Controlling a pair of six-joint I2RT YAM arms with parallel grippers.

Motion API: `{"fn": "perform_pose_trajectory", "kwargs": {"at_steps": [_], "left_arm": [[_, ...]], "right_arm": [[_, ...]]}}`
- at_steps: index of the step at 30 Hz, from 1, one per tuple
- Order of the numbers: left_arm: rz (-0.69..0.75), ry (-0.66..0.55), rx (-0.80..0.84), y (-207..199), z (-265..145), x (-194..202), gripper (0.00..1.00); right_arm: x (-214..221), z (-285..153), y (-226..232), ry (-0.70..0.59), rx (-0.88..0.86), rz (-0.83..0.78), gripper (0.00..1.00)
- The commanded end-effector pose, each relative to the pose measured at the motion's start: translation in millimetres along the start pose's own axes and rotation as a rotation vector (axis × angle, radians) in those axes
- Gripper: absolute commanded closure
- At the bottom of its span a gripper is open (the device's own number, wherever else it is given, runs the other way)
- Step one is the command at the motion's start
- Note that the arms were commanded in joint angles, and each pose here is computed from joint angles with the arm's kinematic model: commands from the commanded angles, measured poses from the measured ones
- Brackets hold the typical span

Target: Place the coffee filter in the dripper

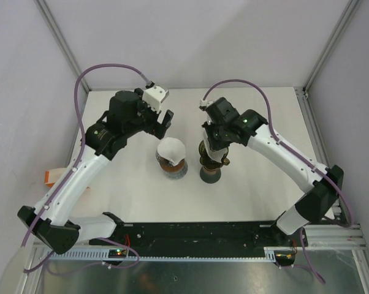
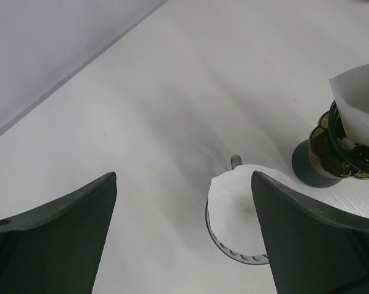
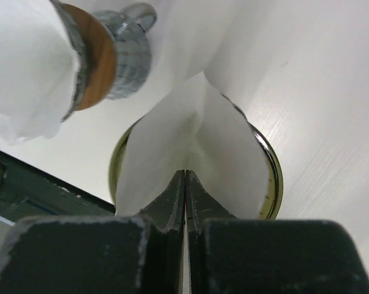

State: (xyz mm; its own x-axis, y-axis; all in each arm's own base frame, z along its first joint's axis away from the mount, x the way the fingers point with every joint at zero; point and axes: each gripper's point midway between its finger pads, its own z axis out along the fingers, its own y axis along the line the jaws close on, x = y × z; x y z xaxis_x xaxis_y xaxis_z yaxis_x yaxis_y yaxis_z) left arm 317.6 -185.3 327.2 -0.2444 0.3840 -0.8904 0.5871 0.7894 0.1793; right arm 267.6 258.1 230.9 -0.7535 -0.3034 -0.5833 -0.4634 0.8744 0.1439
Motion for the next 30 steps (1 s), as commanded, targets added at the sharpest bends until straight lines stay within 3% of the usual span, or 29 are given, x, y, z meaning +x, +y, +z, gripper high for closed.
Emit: {"fn": "perform_pose_trajectory", "kwargs": {"at_steps": [1,19,30], "left_arm": [[-0.005,-0.053,-0.001,3.9,-10.9,-9.0,0.05],[-0.005,-0.046,0.013,4.2,-7.9,-4.5,0.04],[-0.003,-0.043,0.033,0.7,-5.3,-3.6,0.05]], "right_arm": [[2.9,5.0,-10.5,0.043,0.08,-0.04,1.0],[38.3,54.8,-16.2,0.207,0.2,-0.111,1.0],[50.1,72.0,-15.6,0.236,0.191,-0.119,1.0]]}}
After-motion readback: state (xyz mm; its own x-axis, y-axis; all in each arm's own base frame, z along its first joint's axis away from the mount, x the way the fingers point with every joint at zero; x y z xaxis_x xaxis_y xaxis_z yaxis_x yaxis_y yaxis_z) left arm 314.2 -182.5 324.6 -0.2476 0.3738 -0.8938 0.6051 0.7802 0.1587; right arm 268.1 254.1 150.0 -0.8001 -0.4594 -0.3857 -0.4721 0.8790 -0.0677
